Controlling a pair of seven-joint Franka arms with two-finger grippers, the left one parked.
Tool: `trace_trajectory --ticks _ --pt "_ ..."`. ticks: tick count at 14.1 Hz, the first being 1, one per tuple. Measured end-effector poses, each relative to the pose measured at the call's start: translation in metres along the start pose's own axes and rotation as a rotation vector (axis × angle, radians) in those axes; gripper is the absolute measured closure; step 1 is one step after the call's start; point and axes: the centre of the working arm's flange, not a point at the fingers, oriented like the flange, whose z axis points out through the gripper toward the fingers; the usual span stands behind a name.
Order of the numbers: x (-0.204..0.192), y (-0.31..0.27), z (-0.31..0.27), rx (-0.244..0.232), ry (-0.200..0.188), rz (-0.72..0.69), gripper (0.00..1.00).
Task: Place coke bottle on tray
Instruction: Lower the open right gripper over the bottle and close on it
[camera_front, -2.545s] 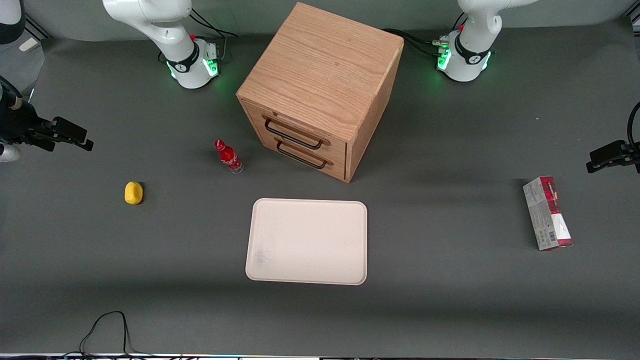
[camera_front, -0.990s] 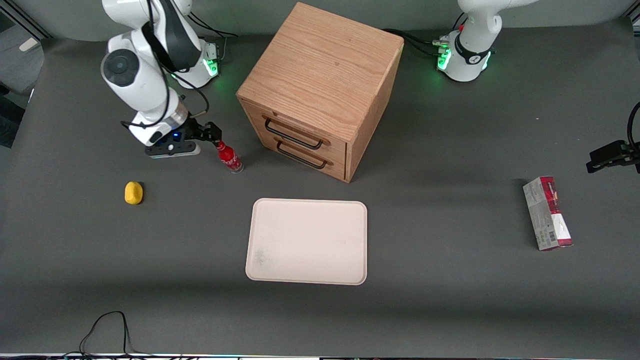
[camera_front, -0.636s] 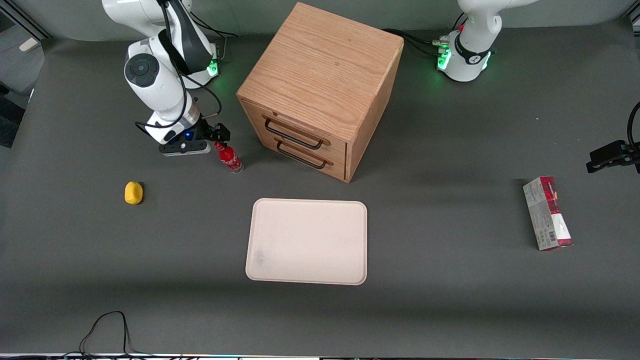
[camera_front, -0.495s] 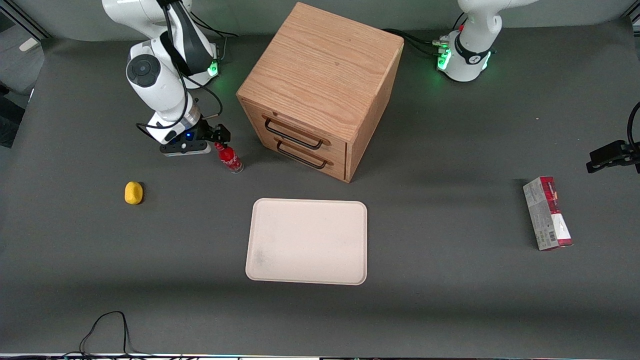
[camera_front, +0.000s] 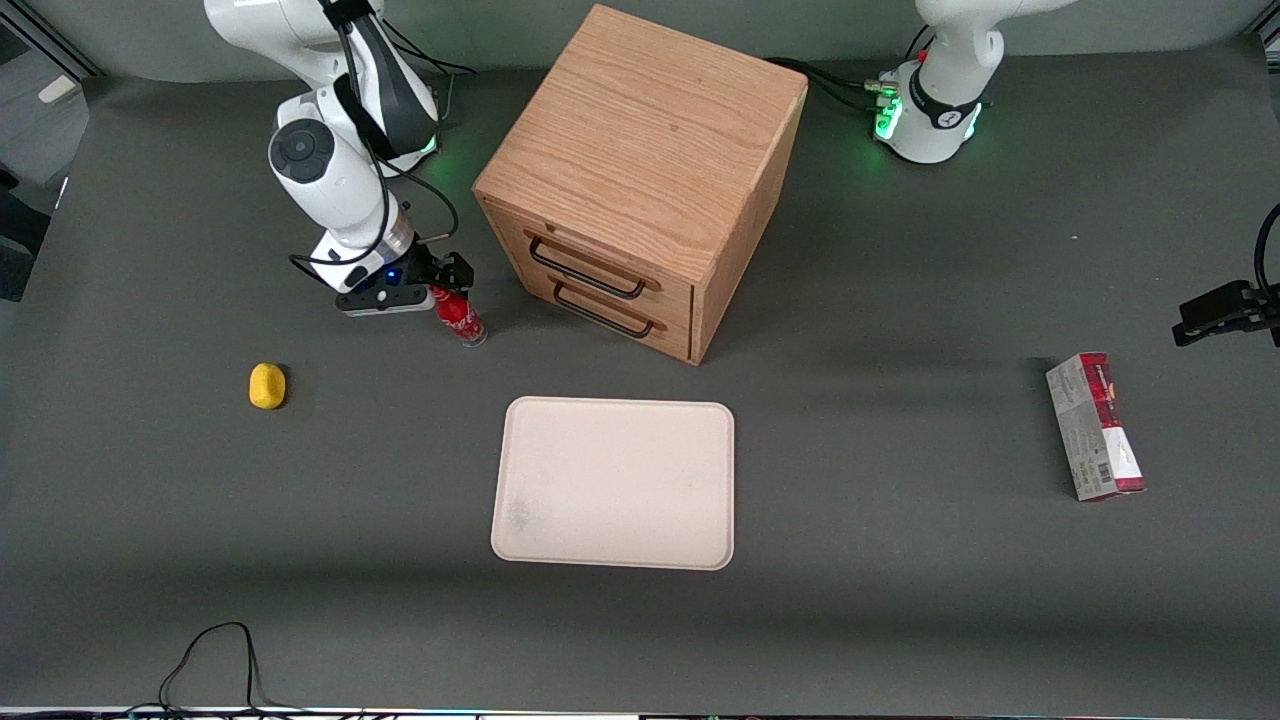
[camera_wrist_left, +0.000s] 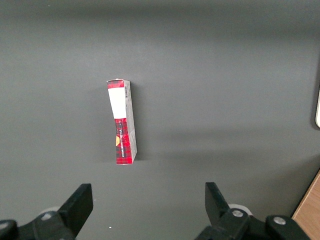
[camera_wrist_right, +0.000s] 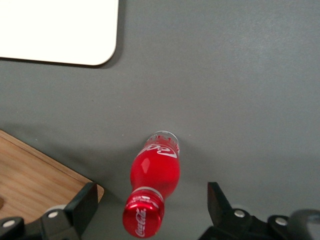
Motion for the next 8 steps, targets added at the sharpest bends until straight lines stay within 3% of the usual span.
trace_trajectory --ticks 2,4,7,8 --pt "-0.0002 -0.0016 0.0044 0.001 -0.005 -0.003 0.07" --pt "-0.0006 -0.0036 0.0071 0.002 -0.007 -0.008 0.26" --pt "-0.0012 -0.0047 0.0096 0.001 -0.012 -0.01 0.63" --pt "-0.0006 -0.0038 0.0085 0.001 -0.01 -0.008 0.67"
